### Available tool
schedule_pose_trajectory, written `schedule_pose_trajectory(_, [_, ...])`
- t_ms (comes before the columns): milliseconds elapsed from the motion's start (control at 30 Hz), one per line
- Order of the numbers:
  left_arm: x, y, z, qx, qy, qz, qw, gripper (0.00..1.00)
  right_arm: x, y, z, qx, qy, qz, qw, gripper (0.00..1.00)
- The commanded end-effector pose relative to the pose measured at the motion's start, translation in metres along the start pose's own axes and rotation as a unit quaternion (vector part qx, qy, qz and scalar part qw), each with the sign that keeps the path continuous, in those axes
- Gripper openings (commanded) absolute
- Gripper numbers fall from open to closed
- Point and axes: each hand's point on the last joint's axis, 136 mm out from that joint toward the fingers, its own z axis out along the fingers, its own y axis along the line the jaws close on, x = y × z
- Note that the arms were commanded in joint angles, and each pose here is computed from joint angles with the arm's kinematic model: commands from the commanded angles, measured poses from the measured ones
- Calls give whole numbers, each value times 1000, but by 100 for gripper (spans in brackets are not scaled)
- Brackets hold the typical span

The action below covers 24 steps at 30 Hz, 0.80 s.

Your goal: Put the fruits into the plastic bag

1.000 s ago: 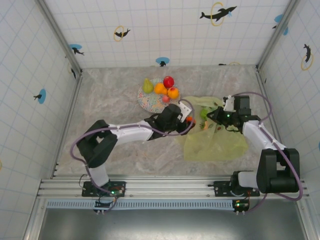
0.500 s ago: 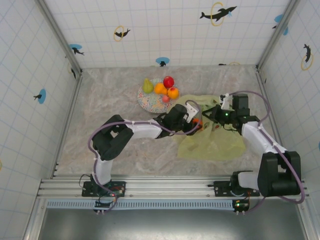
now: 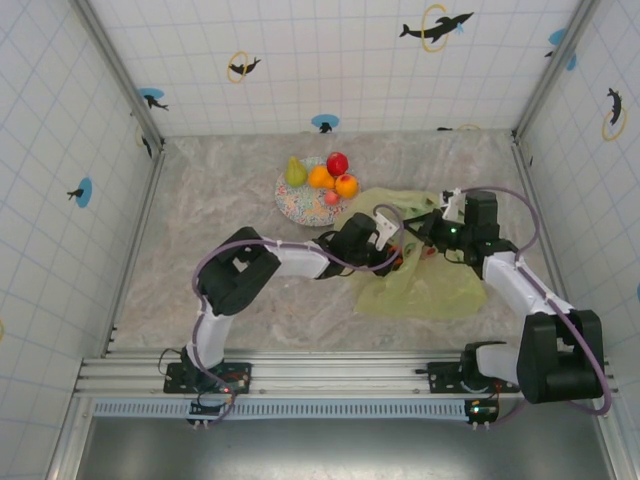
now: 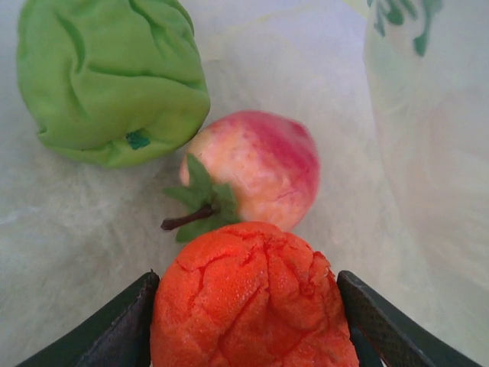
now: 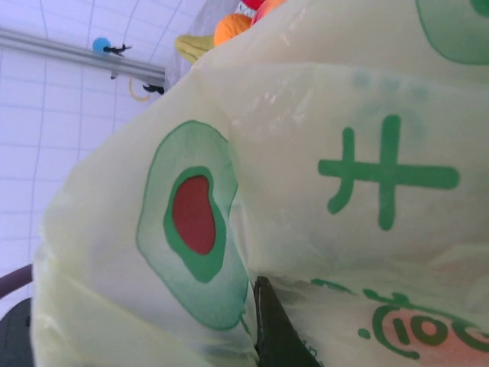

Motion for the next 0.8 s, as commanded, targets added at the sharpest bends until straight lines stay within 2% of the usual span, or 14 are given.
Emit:
schedule_pose_trajectory(0, [-30, -12, 14, 28, -33, -2, 999, 60, 8, 12, 1, -28, 7, -12, 1000, 0])
schedule_pose_trajectory(133, [-49, -25, 19, 70, -66, -32, 995, 60, 10, 7, 1, -23, 9, -12, 1000, 0])
schedule_pose_trajectory(233, [-46, -27, 21, 82, -67, -46, 993, 63, 10, 1, 1, -17, 9, -9, 1000, 0])
schedule_pose_trajectory(400, [-31, -14, 14, 43, -59, -37, 997, 73, 9, -11, -4, 0, 9, -5, 1000, 0])
schedule_pose_trajectory(667, [-39, -6, -20, 5, -79, -13, 997, 89, 1, -21, -11, 21, 0, -11, 1000, 0])
schedule_pose_trajectory(767, [-41, -3, -30, -4, -78, -11, 997, 90, 0, -26, -13, 32, 0, -14, 999, 0])
